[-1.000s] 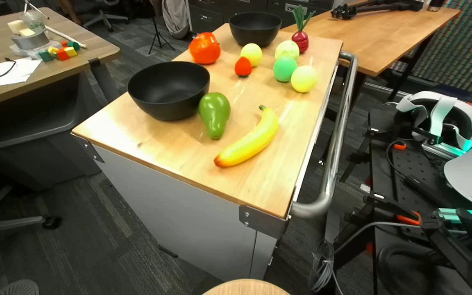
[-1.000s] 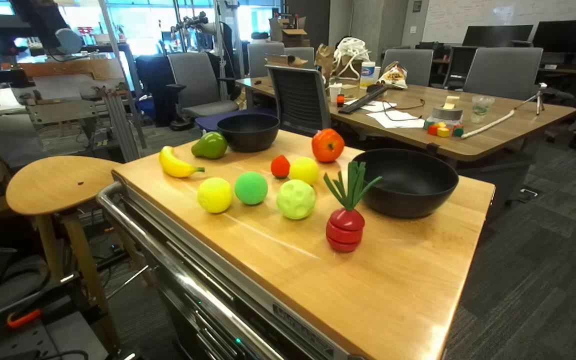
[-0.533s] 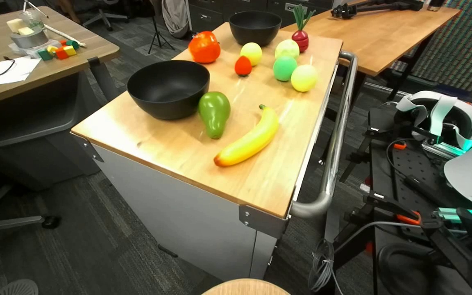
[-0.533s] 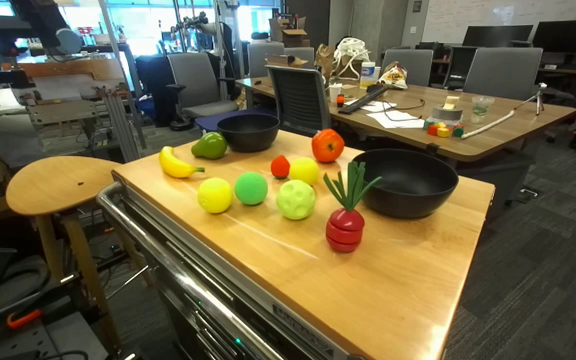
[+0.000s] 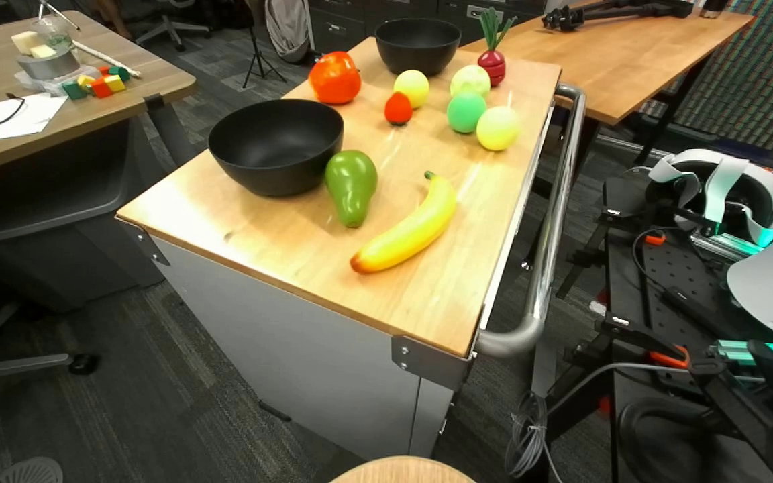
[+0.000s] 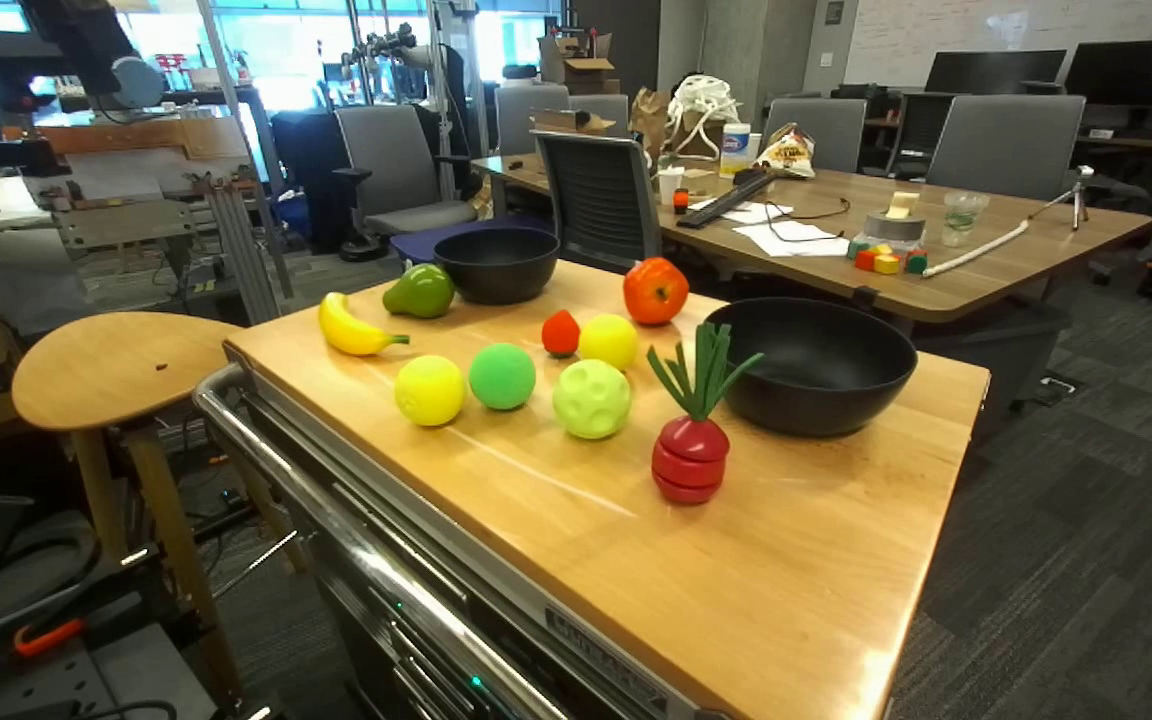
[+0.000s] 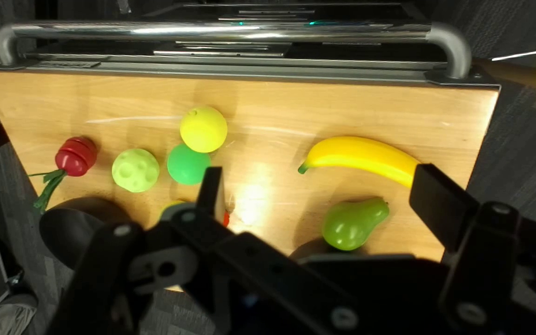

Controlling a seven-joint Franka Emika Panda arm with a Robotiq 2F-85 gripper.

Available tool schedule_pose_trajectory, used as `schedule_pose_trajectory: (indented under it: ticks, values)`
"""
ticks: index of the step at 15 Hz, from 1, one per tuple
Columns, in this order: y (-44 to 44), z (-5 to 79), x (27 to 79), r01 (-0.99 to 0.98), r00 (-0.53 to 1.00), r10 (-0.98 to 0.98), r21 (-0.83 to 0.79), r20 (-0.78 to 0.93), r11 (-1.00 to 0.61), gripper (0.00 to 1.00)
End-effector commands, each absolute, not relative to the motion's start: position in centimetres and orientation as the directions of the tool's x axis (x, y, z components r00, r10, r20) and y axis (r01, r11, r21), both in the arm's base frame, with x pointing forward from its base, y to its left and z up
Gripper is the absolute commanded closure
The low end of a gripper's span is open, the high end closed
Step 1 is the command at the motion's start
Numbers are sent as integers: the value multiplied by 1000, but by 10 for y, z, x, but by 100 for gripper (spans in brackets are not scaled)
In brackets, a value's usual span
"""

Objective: Place the fruits and vegetables in the two black bowls

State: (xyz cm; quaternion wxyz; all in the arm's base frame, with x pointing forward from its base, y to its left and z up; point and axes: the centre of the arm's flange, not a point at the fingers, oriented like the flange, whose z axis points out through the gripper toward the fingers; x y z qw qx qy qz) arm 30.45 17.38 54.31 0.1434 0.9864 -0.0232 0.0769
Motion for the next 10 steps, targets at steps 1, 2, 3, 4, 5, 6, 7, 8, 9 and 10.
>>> schedule_pose_trajectory:
  ticks: [1,2,3,4,5,6,7,8,9,10]
  values:
    - [167,562,309,-52,985,-12,231,170,-972,0]
    - [154,588,324,-63,973,-21,178,230,-982,0]
    - [140,612,344,-114,965,-80,123,249,-986,0]
    - [125,621,357,-153,957,-128,79,259,-985,0]
    - [108,636,370,-191,948,-176,31,265,-981,0]
    - [87,644,388,-230,941,-227,-19,252,-973,0]
    - [68,648,406,-274,937,-279,-53,211,-960,0]
    - [49,648,424,-293,943,-300,-68,146,-954,0]
    - [62,631,375,-272,935,-269,-18,231,-962,0]
    - [47,630,390,-290,935,-292,-39,200,-956,0]
